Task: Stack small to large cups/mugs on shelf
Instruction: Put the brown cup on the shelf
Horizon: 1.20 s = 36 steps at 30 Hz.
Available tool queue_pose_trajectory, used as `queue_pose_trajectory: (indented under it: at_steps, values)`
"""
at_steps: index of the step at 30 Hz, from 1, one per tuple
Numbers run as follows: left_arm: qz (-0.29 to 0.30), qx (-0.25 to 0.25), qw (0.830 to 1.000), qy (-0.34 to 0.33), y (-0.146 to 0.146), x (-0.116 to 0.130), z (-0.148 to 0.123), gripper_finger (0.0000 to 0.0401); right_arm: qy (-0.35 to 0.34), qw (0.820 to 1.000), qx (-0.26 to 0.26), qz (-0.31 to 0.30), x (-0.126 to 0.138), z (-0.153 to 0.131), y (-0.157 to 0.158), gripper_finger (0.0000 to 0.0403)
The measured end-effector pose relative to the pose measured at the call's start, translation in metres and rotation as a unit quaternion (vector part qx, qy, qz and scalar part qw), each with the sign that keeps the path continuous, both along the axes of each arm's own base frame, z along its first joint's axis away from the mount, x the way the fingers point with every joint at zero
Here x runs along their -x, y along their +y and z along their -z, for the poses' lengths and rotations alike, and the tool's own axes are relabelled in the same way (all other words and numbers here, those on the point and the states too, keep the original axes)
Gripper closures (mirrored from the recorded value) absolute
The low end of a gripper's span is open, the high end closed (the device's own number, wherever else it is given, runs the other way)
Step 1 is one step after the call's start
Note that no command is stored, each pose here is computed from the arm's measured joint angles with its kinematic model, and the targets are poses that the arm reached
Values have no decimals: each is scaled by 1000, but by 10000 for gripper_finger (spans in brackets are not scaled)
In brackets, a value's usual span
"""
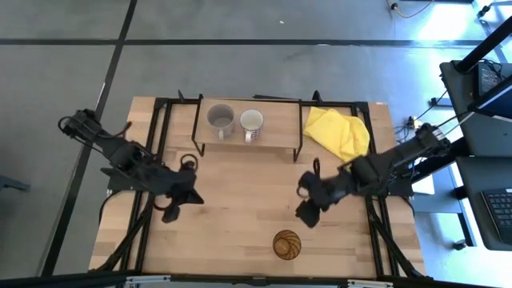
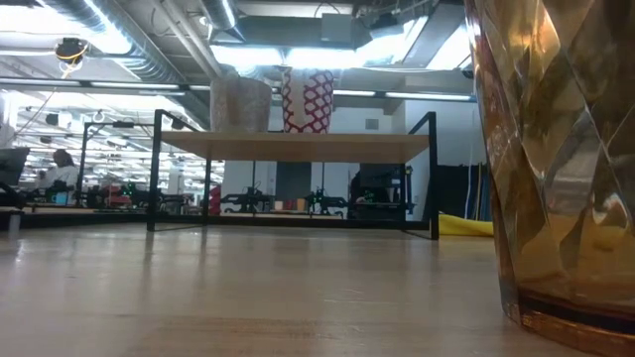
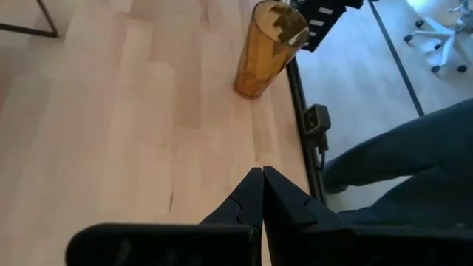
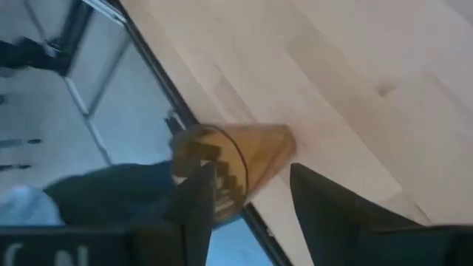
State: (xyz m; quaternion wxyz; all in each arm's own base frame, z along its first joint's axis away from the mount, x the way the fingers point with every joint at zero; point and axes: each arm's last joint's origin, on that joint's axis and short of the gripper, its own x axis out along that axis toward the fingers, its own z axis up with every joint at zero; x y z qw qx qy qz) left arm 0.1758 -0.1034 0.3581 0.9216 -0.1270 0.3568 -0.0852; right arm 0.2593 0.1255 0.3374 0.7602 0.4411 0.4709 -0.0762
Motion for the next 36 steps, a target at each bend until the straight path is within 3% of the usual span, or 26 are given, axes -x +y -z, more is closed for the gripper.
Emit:
queue_pose_trajectory:
  at_steps: [7,13,27,36]
  values:
    - [-14,18,999,-33,22,31,5,401,58,996,52,-33,-12,19,46,244]
    - [-25,31,998,-58,34,46,2,401,114,989,87,-47,-30,31,67,245]
    - [-24,5,999,-41,42,54,5,401,149,983,100,-33,-49,61,82,246]
    - [-24,0,999,-31,42,55,7,401,212,970,110,-50,-56,93,89,252]
